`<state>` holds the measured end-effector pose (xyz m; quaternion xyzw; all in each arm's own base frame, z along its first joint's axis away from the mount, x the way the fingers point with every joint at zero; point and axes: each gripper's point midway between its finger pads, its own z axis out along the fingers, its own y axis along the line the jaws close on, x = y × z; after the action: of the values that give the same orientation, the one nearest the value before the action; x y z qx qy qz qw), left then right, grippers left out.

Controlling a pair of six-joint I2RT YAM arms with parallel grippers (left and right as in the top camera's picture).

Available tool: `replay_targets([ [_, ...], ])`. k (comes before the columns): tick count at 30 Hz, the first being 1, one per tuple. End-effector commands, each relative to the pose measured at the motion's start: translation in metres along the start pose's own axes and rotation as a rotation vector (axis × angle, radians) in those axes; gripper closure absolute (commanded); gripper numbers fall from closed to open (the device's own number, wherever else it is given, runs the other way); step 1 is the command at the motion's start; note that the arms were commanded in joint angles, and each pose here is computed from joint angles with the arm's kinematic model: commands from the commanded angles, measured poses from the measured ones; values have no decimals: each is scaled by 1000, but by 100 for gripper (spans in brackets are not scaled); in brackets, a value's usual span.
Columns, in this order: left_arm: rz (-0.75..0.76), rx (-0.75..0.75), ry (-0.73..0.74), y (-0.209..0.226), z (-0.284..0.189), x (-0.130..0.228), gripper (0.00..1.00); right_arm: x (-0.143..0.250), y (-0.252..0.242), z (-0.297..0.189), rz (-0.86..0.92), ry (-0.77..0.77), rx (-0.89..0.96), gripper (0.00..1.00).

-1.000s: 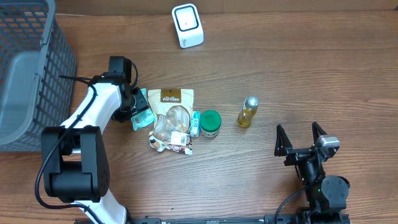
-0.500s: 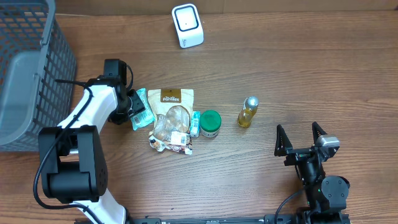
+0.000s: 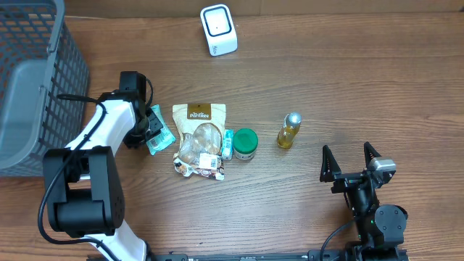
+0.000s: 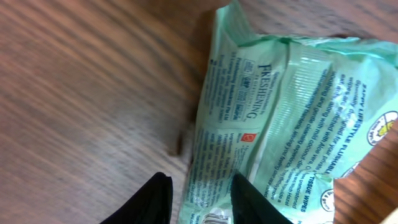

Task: Scan the item barcode

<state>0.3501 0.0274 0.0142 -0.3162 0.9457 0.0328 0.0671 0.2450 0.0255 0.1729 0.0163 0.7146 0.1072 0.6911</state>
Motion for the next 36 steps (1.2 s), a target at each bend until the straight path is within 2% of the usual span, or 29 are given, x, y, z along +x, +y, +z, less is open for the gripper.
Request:
replay_targets([
  [1,-89,-27,-18,16,-9,-4,67,3,-1,1,3,3,4,0],
  [5,-114,26,-18,14,-22,-5,70,3,-1,1,3,3,4,0],
  [11,-111,62,-53,11,-38,-9,62,3,-1,1,3,3,4,0],
  [19,-137,49,-34,13,-24,-4,58,3,-1,1,3,3,4,0],
  [24,-142,90,-41,9,-8,1,55,3,-1,1,3,3,4,0],
  [36,-133,85,-17,6,16,8,60,3,-1,1,3,3,4,0],
])
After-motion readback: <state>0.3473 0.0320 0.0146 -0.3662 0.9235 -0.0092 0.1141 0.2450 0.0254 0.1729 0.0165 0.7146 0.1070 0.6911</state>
